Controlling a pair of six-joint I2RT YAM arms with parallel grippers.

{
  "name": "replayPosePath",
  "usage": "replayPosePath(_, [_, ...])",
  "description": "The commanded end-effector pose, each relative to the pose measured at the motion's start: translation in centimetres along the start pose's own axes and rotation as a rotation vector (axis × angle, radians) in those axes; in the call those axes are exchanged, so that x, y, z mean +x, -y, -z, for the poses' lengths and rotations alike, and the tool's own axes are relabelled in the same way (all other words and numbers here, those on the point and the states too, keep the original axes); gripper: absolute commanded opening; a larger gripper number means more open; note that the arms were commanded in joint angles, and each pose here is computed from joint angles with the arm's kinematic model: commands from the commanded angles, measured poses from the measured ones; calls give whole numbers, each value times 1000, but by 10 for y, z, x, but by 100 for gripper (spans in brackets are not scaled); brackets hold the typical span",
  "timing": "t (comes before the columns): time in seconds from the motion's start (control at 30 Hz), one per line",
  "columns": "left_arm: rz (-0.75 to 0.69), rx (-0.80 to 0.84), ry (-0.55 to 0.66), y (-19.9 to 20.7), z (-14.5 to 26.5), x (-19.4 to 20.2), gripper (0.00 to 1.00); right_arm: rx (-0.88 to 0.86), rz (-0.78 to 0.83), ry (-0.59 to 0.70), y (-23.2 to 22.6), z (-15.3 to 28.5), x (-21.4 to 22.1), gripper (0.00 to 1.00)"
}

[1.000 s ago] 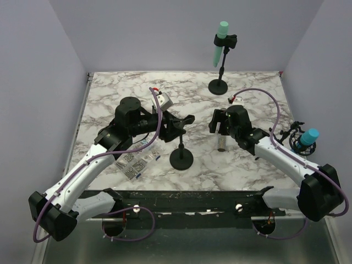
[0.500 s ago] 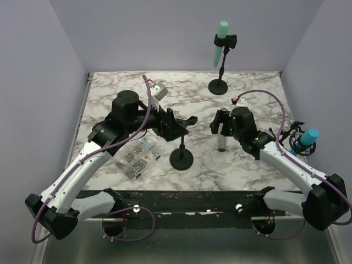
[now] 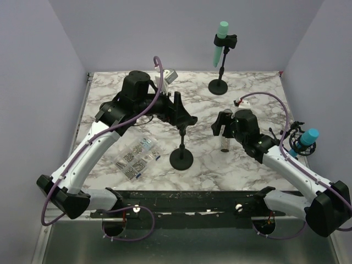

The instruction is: Remove the microphone from the stand

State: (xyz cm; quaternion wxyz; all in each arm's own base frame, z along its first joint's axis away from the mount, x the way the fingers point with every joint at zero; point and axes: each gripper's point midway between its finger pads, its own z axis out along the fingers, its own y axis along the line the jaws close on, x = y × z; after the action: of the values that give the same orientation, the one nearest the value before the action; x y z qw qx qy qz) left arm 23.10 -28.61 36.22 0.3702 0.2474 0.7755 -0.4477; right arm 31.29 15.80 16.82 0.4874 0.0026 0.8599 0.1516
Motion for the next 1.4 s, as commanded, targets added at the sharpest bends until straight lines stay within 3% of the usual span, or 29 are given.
replayPosePath(0.0, [-35,-17,-81,-10,-8,12,69,-4,26,-3,3,4,4,83])
replayPosePath(0.43, [9,-14,-163,-32,-31,55,30,-5,37,-2,5,5,8,83])
replayPosePath(0.87, [77,-130,-223,-77,-50,127,25,-15,38,-4,6,3,15,83])
replayPosePath(0.93, [80,-143,-213,-78,-49,123,32,-14,38,-3,7,4,16,83])
replayPosePath(1.13, [59,-148,-135,-68,-39,101,80,-16,36,8,7,7,15,83])
replayPosePath(1.2, [45,-146,-125,-64,-37,97,85,-18,36,12,7,7,15,83])
replayPosePath(1.37, [-34,-281,-174,-71,-40,106,85,-25,42,6,6,4,18,83])
